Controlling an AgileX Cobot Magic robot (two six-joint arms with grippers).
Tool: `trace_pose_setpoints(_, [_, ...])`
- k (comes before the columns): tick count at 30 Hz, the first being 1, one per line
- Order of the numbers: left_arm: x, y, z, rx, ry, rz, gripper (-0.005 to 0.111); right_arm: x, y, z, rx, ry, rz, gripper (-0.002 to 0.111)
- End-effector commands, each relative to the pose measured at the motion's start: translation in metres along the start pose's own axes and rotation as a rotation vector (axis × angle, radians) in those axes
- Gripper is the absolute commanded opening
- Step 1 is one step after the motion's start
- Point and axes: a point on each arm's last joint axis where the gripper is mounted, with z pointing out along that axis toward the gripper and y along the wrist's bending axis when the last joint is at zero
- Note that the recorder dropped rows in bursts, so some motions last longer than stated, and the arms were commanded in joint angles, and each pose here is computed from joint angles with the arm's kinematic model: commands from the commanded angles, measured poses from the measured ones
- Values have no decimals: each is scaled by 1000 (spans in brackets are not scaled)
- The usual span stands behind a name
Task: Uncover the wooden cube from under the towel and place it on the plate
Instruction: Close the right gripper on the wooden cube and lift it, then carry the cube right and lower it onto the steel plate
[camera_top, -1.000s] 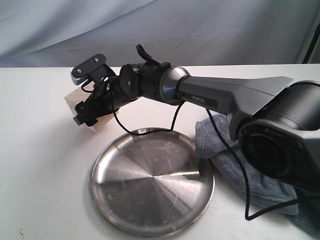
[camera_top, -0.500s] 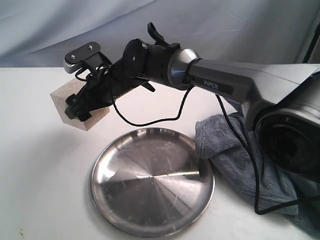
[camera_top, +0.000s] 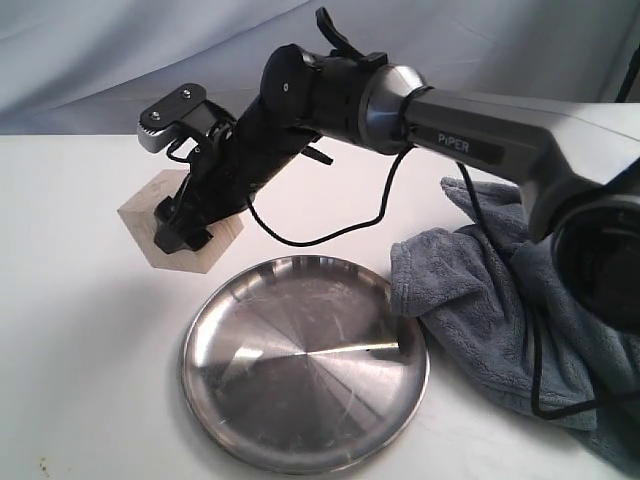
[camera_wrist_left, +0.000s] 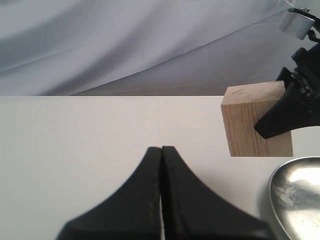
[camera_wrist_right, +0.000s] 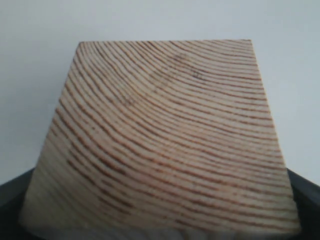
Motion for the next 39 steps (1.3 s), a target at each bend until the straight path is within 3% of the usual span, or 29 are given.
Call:
trace_pose_setpoints(1, [1, 0, 0, -1, -6, -8, 0, -7, 5, -27, 16, -34, -37, 0])
trace_pose_setpoints(12, [1, 0, 0, -1, -6, -11, 0, 17, 27, -69, 67, -96, -98, 0])
trace_pose_setpoints(26, [1, 0, 0, -1, -6, -9, 0, 74, 56, -109, 168, -296, -7, 0])
trace_pose_setpoints(39, [1, 0, 0, -1, -6, -11, 0, 129, 80, -109, 115, -278, -4, 0])
